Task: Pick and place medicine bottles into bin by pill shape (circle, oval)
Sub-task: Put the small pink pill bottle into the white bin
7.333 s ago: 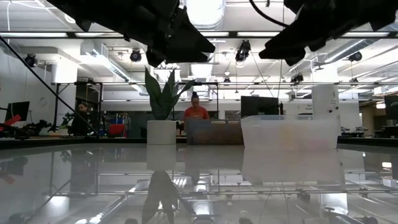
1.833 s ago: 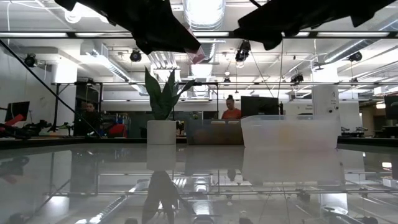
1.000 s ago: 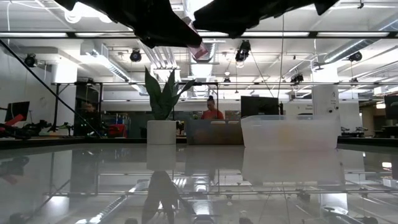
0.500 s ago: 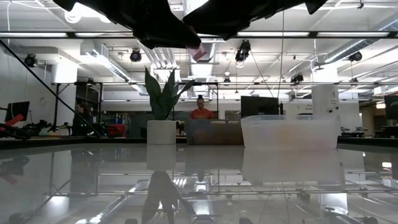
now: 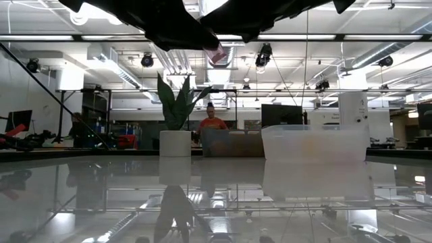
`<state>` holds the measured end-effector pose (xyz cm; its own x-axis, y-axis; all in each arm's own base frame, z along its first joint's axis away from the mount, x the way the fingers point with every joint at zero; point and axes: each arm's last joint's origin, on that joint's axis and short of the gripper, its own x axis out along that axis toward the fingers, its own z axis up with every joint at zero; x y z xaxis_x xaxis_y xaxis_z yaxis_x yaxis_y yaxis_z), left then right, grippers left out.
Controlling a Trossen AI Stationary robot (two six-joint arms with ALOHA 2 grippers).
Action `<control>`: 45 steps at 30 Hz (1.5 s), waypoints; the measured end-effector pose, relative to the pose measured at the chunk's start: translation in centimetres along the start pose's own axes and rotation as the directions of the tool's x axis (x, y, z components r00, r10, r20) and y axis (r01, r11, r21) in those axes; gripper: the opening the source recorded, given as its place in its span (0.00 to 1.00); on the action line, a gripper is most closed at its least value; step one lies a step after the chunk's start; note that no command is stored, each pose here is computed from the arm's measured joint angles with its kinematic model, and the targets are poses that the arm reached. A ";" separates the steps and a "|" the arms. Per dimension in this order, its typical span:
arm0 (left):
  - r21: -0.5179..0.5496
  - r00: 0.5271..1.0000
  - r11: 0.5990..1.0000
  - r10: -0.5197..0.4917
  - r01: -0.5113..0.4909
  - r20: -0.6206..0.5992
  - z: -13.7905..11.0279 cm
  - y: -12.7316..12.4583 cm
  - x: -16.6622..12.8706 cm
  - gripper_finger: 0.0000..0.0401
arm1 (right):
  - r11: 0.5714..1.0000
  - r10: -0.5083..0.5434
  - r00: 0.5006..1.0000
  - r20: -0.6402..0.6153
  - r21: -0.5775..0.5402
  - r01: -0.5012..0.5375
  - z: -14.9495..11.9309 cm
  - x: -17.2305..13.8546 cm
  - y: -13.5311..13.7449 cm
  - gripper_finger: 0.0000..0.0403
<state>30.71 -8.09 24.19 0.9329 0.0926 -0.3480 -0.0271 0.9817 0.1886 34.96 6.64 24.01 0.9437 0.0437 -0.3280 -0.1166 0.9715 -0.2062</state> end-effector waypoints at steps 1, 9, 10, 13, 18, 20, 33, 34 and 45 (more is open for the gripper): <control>0.000 1.000 1.000 0.006 -0.006 0.001 0.0 0.0 0.0 0.19 | 1.000 -0.002 1.000 -0.001 0.003 0.002 0.0 0.0 0.0 0.21; -0.002 1.000 1.000 0.009 -0.009 0.002 0.0 0.0 0.0 0.19 | 1.000 -0.004 1.000 -0.002 0.018 0.004 0.0 0.0 0.0 0.21; -0.002 1.000 1.000 0.009 -0.009 0.001 0.0 0.0 0.0 0.19 | 1.000 -0.004 1.000 -0.002 0.020 0.004 0.0 0.0 0.0 0.22; -0.002 1.000 1.000 0.009 -0.009 0.001 -0.1 0.0 0.0 0.19 | 1.000 -0.004 1.000 -0.008 0.023 0.004 0.0 -0.1 0.0 0.26; -0.002 1.000 1.000 0.009 -0.009 0.002 0.0 0.1 0.0 0.19 | 1.000 0.000 0.999 -0.036 0.023 0.000 0.1 -0.6 -0.2 0.35; -0.002 1.000 1.000 0.009 -0.009 0.001 0.0 0.1 -0.1 0.19 | 1.000 0.001 0.999 -0.046 0.024 0.000 0.2 -1.0 -0.2 0.39; -0.059 1.000 0.998 0.005 -0.003 0.029 0.4 0.1 -0.4 0.19 | 0.997 0.023 0.980 -0.196 0.079 -0.008 -0.9 -1.9 -0.2 0.52; -0.059 1.000 0.998 0.006 -0.004 0.029 0.4 0.1 -0.4 0.19 | 0.997 0.023 0.981 -0.192 0.080 -0.008 -0.9 -1.7 -0.2 0.52; -0.063 0.999 0.998 0.011 -0.008 0.034 0.5 0.2 -0.4 0.19 | 0.996 0.034 0.991 -0.132 0.090 -0.022 -0.8 -1.0 0.0 0.47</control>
<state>30.55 -8.03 24.80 0.9442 0.0972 -0.3146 -0.0576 0.9894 0.1330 33.82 6.39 23.63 0.8900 0.0456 -0.4537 -0.1091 0.9874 -0.1147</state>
